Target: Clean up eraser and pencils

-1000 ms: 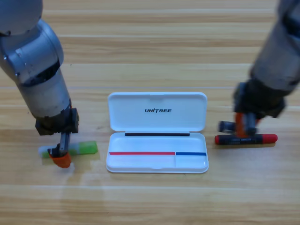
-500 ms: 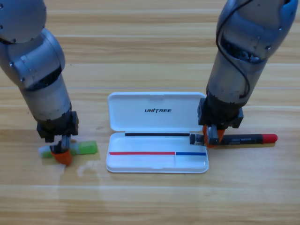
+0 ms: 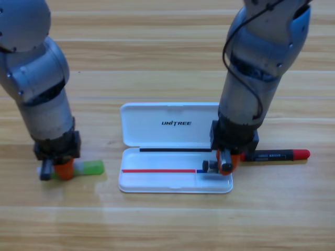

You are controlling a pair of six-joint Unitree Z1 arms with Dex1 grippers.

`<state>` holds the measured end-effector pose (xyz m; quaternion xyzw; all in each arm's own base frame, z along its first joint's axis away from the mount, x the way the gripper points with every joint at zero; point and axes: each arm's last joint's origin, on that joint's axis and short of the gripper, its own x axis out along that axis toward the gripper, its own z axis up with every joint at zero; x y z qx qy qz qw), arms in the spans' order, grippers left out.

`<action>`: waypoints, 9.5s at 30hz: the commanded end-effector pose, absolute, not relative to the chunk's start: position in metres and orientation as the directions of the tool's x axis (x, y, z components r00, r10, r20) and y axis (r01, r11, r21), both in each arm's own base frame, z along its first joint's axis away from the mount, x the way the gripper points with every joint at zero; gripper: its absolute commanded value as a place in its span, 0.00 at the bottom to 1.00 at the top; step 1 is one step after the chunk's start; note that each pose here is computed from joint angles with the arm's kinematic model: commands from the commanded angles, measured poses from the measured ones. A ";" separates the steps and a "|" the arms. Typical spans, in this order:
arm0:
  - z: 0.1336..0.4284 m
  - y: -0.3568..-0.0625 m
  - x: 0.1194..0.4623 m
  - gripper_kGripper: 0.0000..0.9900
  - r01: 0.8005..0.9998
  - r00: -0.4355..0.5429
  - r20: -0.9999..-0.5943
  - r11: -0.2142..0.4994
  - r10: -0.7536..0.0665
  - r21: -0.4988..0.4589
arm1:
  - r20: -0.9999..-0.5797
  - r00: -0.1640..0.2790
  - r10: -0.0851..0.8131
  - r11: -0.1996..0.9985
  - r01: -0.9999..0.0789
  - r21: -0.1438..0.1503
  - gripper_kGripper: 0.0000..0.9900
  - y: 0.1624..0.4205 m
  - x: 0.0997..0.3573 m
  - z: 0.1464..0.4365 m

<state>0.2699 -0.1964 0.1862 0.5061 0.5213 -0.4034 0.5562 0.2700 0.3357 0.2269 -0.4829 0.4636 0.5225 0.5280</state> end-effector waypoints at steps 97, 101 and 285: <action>0.194 -0.354 0.234 0.00 0.988 0.156 -0.987 0.003 0.031 0.156 | -0.994 0.025 0.106 -0.006 -1.000 -0.026 0.00 0.223 0.288 0.287; 0.194 -0.354 0.234 0.00 0.988 0.154 -0.988 0.005 0.031 0.154 | -0.995 0.015 0.098 -0.006 -1.000 -0.016 0.00 0.224 0.288 0.283; 0.201 -0.252 0.354 0.00 0.896 -0.324 -0.837 0.142 -0.441 -0.421 | -0.711 0.036 0.702 0.074 -0.997 0.023 0.99 0.223 0.141 0.403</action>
